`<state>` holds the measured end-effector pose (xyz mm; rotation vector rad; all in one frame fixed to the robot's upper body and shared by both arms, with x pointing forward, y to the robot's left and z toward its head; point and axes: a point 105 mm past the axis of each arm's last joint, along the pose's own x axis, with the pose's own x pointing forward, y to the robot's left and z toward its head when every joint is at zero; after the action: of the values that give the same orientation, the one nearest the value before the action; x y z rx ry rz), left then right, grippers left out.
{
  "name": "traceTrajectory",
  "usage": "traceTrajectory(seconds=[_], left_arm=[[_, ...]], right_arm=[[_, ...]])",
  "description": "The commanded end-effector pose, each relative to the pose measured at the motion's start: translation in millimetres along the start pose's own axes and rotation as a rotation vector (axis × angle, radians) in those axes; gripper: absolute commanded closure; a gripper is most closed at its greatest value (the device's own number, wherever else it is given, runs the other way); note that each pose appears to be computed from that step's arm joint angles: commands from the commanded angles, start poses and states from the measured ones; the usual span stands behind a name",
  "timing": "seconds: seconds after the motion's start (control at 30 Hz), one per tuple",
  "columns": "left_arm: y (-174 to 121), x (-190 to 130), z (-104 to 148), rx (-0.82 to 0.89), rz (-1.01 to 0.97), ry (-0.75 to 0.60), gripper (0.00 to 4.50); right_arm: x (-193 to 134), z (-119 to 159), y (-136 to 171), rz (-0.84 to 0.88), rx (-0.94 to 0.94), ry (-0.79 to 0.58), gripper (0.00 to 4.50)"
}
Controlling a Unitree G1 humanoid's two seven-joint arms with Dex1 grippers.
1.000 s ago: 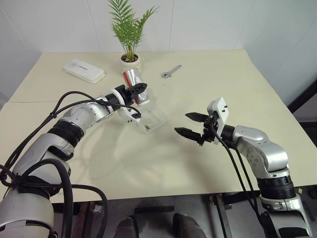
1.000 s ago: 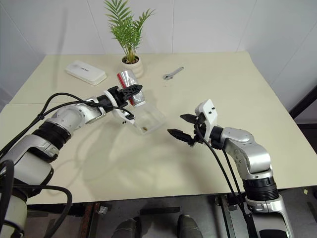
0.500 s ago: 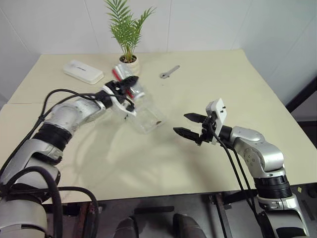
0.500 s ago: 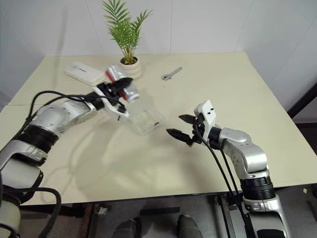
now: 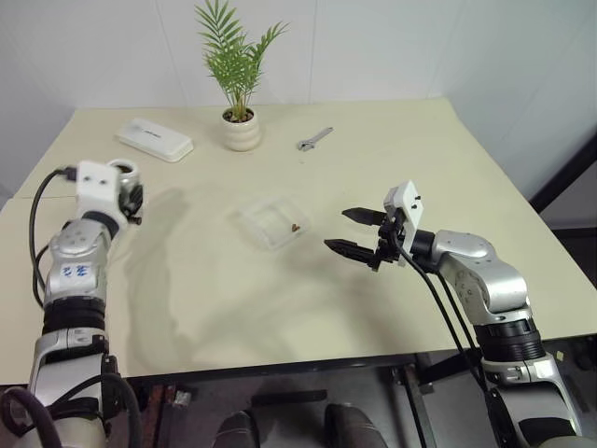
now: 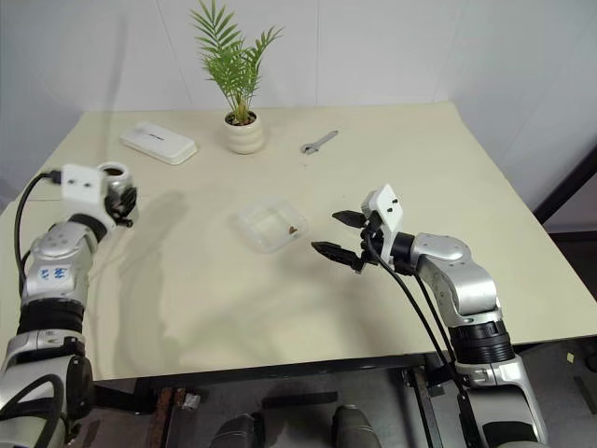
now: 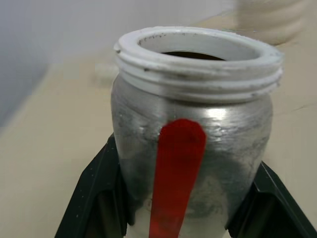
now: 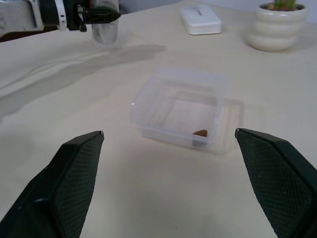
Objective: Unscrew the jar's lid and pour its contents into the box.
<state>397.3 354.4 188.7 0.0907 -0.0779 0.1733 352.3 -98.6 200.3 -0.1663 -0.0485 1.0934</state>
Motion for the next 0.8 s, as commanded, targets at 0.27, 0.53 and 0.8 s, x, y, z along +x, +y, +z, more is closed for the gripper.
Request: traceTrajectory(seconds=[0.27,0.53,0.8], left_arm=[[41,-28,-2,-0.147,0.137,-0.111,2.58],[53,-45,-20,-0.153,0.151,-0.105,0.64],[58,-68,-26,-0.132,0.134,-0.072,0.02]], right_arm=[[3,13,0,0.039,-0.071,-0.023,0.02],[6,13,2,0.055,-0.075,-0.029,0.0],[-2,32,16,0.13,-0.138,-0.161,0.0]])
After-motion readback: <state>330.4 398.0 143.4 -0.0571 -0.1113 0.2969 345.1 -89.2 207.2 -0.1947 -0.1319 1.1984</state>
